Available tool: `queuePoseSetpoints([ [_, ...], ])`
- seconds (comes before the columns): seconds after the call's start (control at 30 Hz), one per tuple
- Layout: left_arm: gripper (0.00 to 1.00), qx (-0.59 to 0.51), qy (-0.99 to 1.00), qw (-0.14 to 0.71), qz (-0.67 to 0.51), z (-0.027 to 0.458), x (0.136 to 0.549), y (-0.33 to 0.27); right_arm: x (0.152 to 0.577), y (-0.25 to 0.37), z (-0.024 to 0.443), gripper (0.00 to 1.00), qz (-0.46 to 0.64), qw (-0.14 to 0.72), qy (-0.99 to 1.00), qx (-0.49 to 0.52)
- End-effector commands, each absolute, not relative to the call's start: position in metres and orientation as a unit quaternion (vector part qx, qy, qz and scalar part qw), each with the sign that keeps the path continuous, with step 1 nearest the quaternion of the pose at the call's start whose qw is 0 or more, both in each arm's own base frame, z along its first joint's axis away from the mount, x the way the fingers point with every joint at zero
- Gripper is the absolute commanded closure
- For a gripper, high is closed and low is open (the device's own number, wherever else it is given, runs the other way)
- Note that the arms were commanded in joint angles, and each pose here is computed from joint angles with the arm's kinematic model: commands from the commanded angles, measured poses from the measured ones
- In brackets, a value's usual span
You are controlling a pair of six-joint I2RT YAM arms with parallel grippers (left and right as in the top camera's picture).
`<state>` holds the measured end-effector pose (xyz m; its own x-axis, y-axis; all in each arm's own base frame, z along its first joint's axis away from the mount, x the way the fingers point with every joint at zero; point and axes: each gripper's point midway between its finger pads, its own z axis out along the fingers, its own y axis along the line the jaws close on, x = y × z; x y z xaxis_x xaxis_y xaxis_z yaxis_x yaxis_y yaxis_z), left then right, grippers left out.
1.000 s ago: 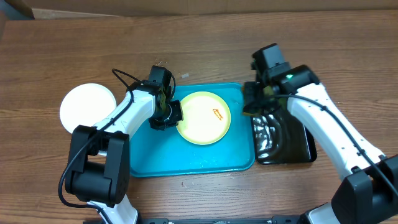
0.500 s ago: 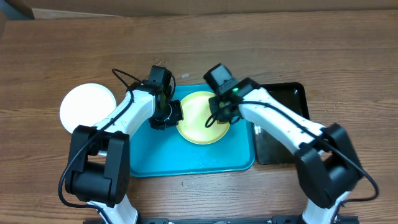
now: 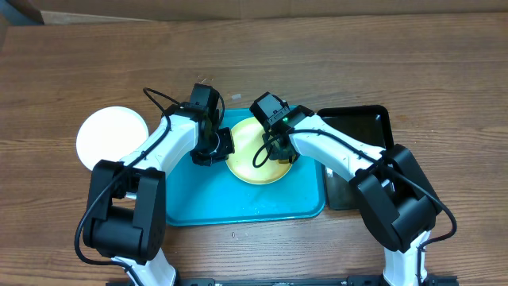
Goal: Clean dirty plates on tray and stack at the side
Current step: 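Scrub the yellow plate's surface with the sponge in the right gripper, then carry the sponge back into the black tray's water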
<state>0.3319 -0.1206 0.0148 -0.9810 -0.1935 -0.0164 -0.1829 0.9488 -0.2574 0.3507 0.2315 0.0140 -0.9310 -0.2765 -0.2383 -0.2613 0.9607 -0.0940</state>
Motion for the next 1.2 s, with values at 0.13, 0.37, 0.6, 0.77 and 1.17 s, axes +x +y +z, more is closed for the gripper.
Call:
queuePoseSetpoints([
  [0.13,0.96,-0.099,0.987,0.009,-0.127,0.008,0.329,-0.12,0.323,0.287,0.005,0.96,0.131,0.048,0.98,-0.142],
  [0.37,0.96,-0.099,0.987,0.008,-0.128,0.008,0.328,-0.12,0.331,0.337,0.037,0.96,0.274,0.054,0.949,-0.148],
  [0.6,0.96,-0.097,0.987,0.007,-0.128,0.008,0.328,-0.12,0.374,0.299,0.12,0.96,0.277,0.093,0.948,-0.128],
  [0.77,0.96,-0.096,0.987,0.007,-0.128,0.008,0.327,-0.12,0.381,0.221,0.158,0.96,0.202,0.109,0.968,-0.096],
  [1.17,0.96,-0.096,0.987,0.008,-0.128,0.008,0.328,-0.12,0.354,0.053,0.125,0.96,0.016,0.031,0.997,0.07],
])
